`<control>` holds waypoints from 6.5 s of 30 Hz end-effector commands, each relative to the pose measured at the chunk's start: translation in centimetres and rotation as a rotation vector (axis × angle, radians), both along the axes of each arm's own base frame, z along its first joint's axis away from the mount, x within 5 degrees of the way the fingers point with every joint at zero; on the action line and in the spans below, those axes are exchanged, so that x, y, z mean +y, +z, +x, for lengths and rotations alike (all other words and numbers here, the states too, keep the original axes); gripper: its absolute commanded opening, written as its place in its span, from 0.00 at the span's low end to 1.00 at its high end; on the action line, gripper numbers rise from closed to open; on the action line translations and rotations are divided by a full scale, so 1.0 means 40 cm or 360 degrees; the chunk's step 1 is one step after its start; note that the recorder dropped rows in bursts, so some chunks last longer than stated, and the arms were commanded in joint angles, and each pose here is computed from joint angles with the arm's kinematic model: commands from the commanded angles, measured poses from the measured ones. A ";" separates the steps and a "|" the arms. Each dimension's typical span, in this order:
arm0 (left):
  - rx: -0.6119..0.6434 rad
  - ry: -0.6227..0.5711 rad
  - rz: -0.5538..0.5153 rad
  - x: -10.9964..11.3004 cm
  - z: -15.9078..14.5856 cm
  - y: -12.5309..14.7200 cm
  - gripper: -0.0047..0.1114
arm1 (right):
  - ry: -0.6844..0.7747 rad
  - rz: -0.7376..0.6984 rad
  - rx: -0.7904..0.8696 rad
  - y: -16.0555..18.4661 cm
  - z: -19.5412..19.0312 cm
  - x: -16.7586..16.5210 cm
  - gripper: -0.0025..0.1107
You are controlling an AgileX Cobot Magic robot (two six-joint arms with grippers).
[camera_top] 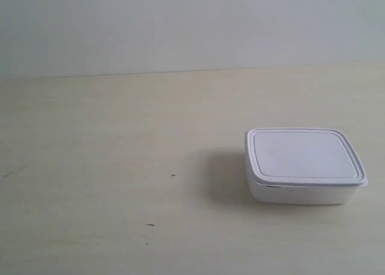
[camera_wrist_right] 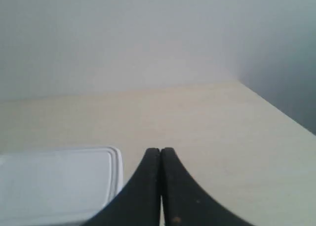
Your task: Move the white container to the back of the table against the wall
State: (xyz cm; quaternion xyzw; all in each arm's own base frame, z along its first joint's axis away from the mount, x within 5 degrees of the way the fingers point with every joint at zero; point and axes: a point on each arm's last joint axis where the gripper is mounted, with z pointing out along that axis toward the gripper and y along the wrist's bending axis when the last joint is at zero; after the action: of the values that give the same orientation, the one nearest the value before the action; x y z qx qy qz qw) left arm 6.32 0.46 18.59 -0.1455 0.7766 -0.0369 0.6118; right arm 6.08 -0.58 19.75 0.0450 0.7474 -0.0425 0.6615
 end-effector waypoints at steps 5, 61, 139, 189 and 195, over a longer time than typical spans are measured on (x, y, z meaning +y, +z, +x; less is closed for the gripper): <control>-0.0245 0.0091 -0.0523 -0.002 0.004 0.025 0.04 | -0.0188 0.0226 -0.0413 0.049 -0.005 -0.026 0.02; 0.1323 -0.1847 -0.0141 -0.762 0.456 0.118 0.04 | 0.0443 0.0896 0.2046 0.074 0.373 0.013 0.02; 0.1048 -0.1447 -0.0284 -0.853 0.870 -0.167 0.04 | 0.0453 0.0976 0.1974 -0.177 0.797 -0.055 0.02; 0.0666 -0.1128 -0.0307 -0.737 1.080 -0.165 0.04 | 0.0686 0.0896 0.1572 -0.186 1.132 0.137 0.02; 0.0669 -0.1143 -0.0280 -0.722 1.085 -0.148 0.04 | 0.0635 0.0850 0.1528 -0.198 1.150 0.139 0.02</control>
State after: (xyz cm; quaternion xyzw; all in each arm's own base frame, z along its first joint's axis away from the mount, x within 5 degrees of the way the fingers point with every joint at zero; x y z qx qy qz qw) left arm 49.39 -28.85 11.44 0.0741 0.8845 -0.2840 0.3626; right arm 51.69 4.98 11.70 0.0436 0.9429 0.2671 0.1941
